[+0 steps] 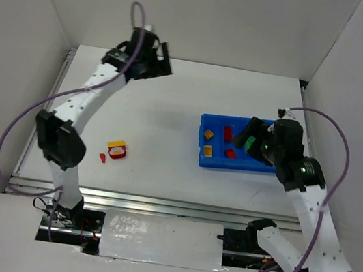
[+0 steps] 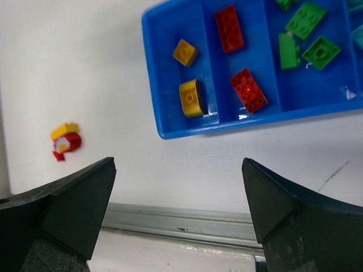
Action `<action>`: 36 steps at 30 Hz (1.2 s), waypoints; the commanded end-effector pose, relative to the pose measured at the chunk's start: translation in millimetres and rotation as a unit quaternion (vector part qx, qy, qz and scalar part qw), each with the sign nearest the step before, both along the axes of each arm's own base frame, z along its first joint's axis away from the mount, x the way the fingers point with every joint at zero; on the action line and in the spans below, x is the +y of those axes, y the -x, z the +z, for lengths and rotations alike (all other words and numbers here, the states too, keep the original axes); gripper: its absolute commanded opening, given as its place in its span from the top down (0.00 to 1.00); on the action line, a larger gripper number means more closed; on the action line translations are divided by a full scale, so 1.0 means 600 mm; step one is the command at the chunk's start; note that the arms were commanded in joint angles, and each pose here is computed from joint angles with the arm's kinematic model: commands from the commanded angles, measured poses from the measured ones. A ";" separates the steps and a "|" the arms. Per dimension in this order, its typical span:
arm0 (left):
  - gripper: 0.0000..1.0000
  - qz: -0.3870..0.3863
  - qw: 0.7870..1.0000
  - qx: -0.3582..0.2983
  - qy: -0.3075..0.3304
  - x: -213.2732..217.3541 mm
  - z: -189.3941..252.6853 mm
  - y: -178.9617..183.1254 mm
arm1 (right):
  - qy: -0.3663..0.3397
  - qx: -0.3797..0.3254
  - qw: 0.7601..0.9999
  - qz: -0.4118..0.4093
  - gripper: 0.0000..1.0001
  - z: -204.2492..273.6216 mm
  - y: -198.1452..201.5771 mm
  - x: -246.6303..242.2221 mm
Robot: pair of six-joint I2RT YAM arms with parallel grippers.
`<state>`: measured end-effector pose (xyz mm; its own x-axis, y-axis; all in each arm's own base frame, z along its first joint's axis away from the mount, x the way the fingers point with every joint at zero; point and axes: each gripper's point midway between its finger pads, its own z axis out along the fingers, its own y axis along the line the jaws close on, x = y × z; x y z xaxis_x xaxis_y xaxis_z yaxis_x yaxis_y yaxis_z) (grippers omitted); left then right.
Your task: Sort the legos into containers by color
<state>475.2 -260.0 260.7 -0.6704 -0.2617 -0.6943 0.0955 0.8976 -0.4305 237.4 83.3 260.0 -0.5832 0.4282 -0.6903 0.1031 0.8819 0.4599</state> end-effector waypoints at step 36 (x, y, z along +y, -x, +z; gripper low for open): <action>0.17 0.143 0.920 0.329 -0.157 0.311 -0.392 0.281 | -0.006 0.070 0.982 0.173 0.00 -0.041 -0.081 0.199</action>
